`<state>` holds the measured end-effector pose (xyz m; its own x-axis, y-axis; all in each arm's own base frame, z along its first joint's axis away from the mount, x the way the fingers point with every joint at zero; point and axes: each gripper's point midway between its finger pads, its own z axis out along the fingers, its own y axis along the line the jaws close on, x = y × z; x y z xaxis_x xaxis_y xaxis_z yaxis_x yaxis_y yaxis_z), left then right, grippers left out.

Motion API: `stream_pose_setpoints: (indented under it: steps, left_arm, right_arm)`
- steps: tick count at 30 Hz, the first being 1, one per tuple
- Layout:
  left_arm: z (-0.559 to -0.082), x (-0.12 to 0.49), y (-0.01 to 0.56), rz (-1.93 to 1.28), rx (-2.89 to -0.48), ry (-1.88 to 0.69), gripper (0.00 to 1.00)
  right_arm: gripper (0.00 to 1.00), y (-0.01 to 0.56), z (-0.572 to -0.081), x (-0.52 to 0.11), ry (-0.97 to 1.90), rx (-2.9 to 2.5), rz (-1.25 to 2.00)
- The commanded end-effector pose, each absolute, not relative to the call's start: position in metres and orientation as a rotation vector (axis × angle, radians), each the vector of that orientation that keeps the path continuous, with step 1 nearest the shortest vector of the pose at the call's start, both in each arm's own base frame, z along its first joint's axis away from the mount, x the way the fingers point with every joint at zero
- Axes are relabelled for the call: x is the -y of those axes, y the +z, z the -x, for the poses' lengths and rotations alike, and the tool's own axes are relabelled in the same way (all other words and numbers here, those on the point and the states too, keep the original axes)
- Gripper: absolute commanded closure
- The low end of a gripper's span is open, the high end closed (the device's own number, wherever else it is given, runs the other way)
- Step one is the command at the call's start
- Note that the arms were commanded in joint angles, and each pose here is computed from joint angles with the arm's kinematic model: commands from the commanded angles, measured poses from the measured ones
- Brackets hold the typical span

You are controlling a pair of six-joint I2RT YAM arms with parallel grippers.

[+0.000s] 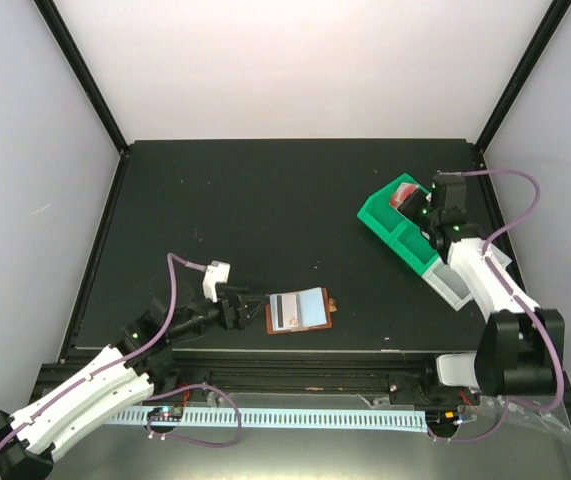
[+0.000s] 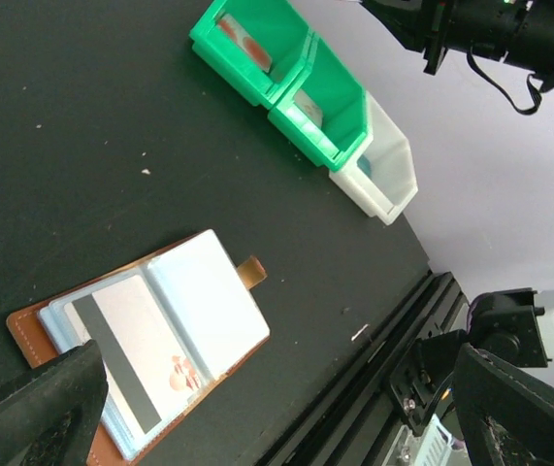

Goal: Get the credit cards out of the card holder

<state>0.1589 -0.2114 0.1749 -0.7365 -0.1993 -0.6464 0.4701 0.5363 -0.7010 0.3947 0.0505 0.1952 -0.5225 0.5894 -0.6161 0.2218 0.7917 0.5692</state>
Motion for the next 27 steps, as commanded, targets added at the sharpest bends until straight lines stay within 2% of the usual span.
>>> stream_pose_setpoints:
  steps: [1, 15, 27]
  left_arm:
    - [-0.162, 0.209, 0.173, -0.171, -2.105, -1.215, 0.01]
    - [-0.169, 0.206, 0.161, -0.141, -2.132, -1.158, 0.01]
    - [-0.171, 0.204, 0.153, -0.118, -2.146, -1.149, 0.01]
  right_arm:
    - [0.99, 0.178, -0.418, -0.026, 0.463, -2.135, -0.688]
    - [0.99, 0.12, -0.477, -0.017, 0.454, -2.229, -0.82]
    - [0.99, 0.097, -0.493, -0.003, 0.402, -2.263, -0.862]
